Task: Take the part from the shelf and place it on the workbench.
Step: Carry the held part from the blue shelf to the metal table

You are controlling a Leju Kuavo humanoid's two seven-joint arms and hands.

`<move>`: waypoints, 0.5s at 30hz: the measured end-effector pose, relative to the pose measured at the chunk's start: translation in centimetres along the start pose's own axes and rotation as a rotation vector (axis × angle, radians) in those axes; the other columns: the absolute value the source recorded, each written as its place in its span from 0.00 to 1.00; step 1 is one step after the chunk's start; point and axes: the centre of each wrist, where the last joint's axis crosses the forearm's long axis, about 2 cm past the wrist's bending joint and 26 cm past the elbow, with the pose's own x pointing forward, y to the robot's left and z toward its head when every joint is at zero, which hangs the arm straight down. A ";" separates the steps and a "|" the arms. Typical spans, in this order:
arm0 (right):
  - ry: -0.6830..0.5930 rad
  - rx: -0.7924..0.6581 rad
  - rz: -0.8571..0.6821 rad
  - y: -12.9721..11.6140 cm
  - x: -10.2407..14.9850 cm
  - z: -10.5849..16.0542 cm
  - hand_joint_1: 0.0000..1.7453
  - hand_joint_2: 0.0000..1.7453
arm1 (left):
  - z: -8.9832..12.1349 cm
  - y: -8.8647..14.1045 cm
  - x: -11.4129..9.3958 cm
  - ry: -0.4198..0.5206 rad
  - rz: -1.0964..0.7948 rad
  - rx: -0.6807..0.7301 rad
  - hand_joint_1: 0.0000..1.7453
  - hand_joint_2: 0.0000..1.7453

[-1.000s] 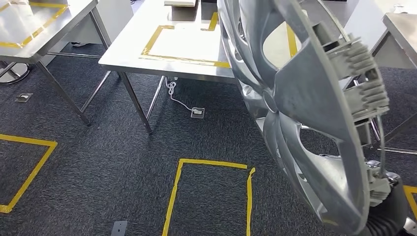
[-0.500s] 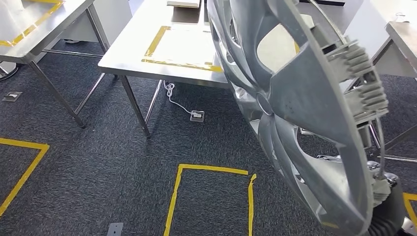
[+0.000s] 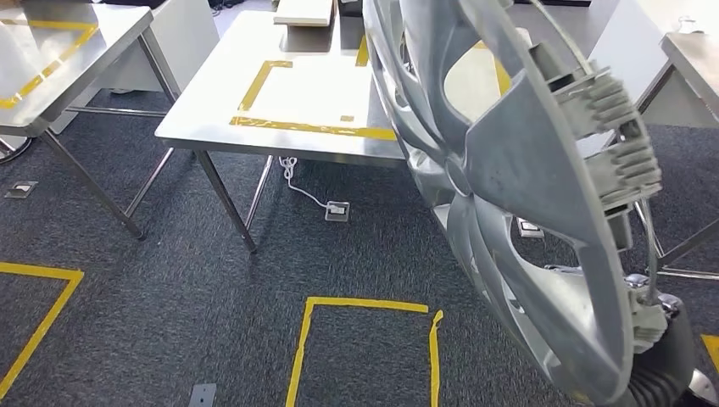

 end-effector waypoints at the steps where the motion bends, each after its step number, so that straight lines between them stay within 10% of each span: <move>1: 0.001 0.000 0.000 0.0 0.0 0.0 1.00 1.00 | 0.0 0.0 0.0 -0.001 -0.001 0.000 0.00 1.00; 15: -0.007 -0.005 -0.015 0.1 0.0 0.2 1.00 1.00 | -0.2 0.4 -0.1 -0.004 -0.002 0.005 0.00 1.00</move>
